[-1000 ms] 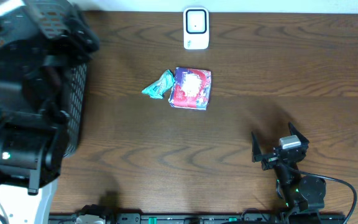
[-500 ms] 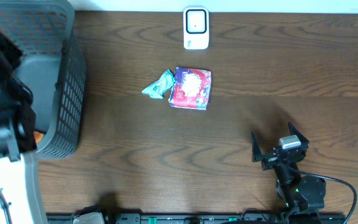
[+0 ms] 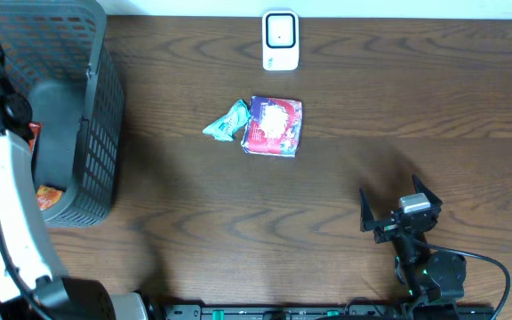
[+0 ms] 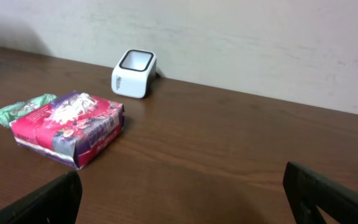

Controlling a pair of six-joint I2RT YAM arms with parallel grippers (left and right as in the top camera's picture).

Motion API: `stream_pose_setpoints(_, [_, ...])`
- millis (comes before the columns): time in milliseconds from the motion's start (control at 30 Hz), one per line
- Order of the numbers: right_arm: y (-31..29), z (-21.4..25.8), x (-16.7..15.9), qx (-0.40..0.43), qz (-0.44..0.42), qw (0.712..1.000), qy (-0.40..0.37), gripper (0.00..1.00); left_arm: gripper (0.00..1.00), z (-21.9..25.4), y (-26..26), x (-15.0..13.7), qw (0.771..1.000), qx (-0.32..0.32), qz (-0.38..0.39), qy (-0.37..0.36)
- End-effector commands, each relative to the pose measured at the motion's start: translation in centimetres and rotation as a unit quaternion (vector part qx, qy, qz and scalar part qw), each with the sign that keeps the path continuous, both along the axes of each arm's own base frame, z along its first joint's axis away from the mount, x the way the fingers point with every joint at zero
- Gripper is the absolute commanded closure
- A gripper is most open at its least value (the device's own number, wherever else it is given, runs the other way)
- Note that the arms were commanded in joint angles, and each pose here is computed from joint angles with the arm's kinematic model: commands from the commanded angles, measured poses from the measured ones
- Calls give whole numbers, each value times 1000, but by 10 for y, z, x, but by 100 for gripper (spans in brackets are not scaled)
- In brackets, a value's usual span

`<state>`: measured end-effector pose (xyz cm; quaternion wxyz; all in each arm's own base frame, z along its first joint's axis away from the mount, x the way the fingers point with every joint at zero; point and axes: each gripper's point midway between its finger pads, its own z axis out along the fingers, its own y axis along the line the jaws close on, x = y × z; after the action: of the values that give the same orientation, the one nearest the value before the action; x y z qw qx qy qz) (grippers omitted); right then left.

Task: Scan the item barcode
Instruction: 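Reach the left gripper into the basket and grasp the orange tissue pack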

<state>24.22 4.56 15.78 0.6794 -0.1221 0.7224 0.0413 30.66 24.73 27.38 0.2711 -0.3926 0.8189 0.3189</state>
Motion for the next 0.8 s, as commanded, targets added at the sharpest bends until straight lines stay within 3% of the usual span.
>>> stream_pose_setpoints(0, [0, -2, 0, 3, -1, 1000, 3, 1, 12, -42, -1, -9, 996, -55, 70, 11])
stream_pose_setpoints(267, [0, -2, 0, 3, -1, 1000, 3, 1, 12, -119, -23, -14, 976, -166, 102, 97])
stream_pose_setpoints(500, [0, -2, 0, 3, -1, 1000, 3, 1, 12, -147, -31, -31, 956, -191, 190, 115])
stream_pose_setpoints(767, [0, -2, 0, 3, -1, 1000, 3, 1, 12, -173, -38, -43, 946, -203, 211, 139])
